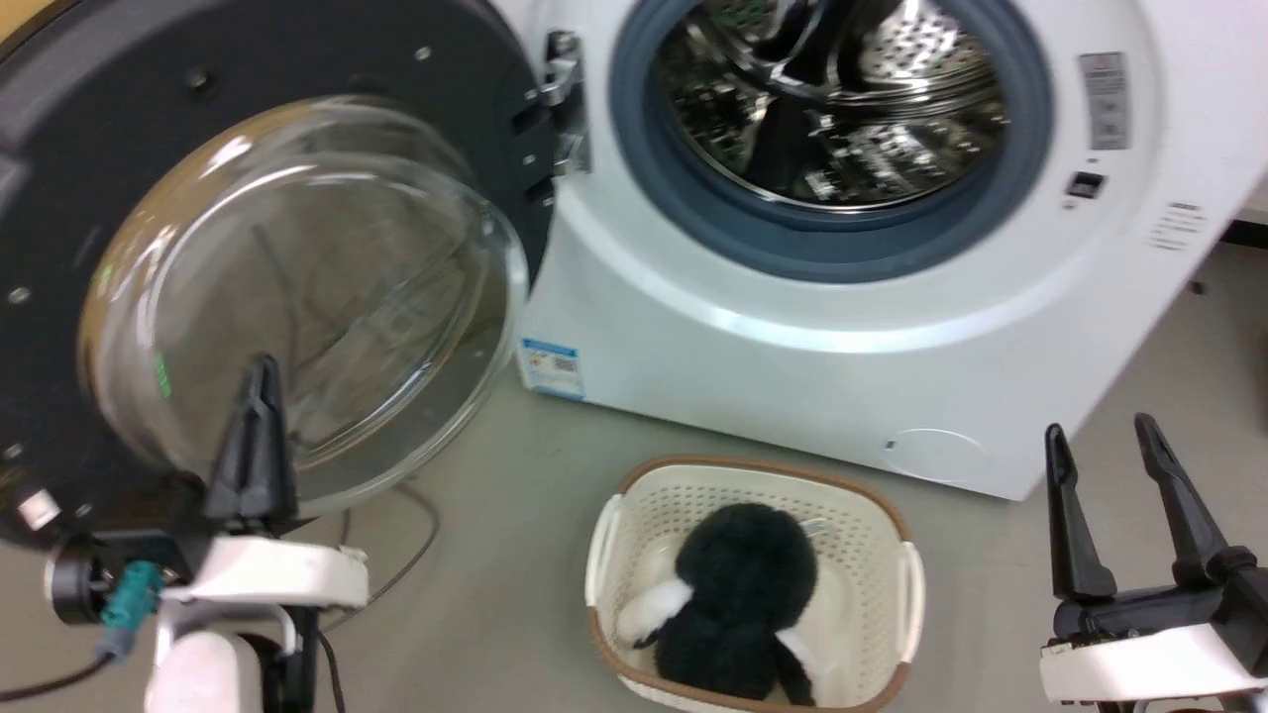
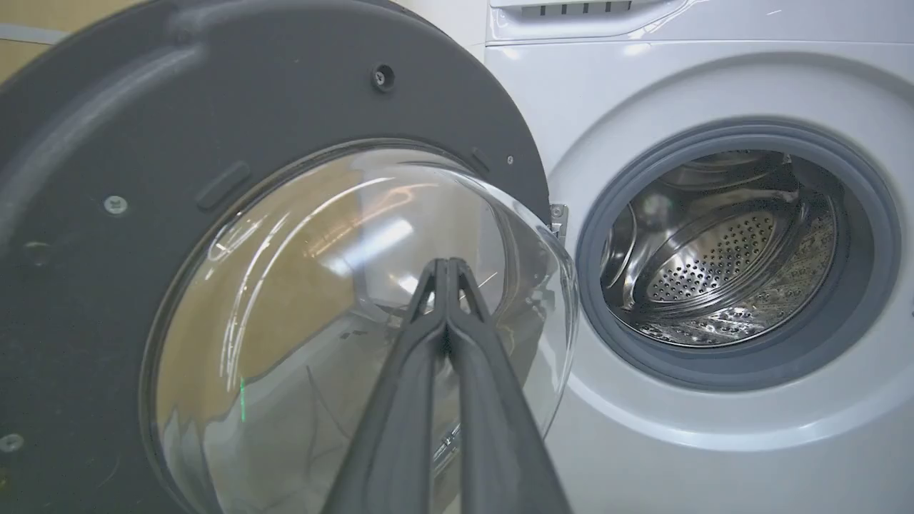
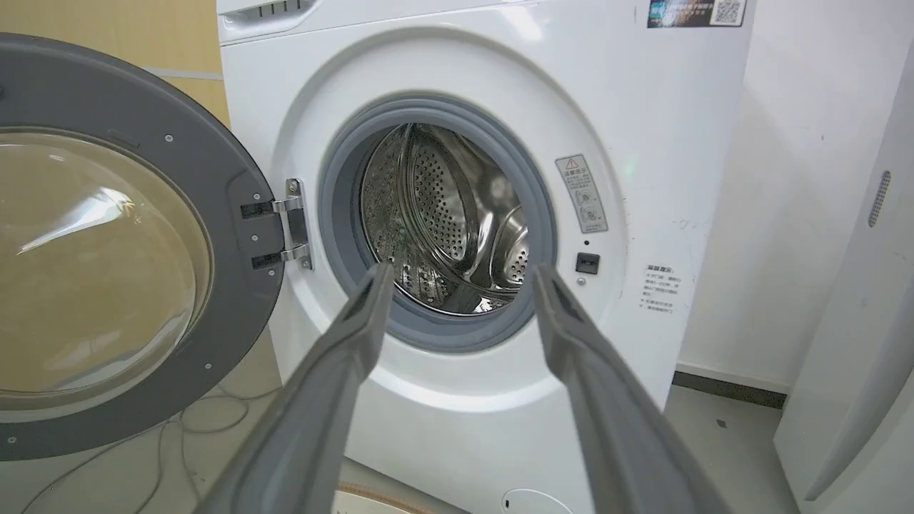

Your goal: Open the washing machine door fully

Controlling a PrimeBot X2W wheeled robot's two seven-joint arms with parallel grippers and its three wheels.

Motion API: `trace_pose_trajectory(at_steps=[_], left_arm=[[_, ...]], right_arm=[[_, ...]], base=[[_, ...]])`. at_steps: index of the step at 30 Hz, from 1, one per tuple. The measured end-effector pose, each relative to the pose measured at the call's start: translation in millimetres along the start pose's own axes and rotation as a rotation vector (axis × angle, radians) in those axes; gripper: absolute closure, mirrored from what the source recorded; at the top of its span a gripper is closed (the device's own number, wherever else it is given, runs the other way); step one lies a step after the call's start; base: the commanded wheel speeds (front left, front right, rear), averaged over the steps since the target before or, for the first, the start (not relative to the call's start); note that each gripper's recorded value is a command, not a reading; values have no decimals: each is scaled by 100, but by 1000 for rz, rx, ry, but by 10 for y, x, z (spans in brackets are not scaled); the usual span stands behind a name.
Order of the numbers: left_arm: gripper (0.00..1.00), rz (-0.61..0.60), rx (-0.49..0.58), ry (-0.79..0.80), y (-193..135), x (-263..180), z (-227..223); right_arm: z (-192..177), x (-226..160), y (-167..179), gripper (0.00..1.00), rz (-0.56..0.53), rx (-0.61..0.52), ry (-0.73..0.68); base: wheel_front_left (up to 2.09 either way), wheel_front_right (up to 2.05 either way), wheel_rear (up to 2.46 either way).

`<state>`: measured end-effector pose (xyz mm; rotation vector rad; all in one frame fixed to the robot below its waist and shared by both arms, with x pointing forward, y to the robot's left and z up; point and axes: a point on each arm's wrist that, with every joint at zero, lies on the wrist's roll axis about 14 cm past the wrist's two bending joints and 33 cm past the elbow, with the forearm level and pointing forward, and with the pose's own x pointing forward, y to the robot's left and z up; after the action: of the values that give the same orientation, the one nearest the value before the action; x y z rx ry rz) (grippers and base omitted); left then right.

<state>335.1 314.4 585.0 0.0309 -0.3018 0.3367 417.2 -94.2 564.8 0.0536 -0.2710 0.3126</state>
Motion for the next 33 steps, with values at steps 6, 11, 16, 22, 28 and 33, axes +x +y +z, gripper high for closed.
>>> trace_pose_trajectory(at_steps=[6,11,16,22,28,33], left_arm=[[0,-99,-33,14,-368,-8,-72],[0,-180,-57,27,-662,-38,-126],[0,-238,-80,52,-899,-90,-205],[0,-278,-72,88,-1095,-153,-325],[0,-284,-75,127,-1183,-206,-444],[100,-287,-77,128,-1195,-205,-444]], right_arm=[[109,-166,-206,0,-65,-19,-14],[176,-303,-356,0,-114,-35,-19],[202,-472,-490,0,-163,-44,-12],[243,-614,-596,0,-206,-50,-12],[217,-748,-658,0,-236,-51,6],[217,-751,-665,100,-238,-53,7]], base=[[0,0,0],[0,0,0],[0,0,0],[0,0,0],[0,0,0],[0,0,0]])
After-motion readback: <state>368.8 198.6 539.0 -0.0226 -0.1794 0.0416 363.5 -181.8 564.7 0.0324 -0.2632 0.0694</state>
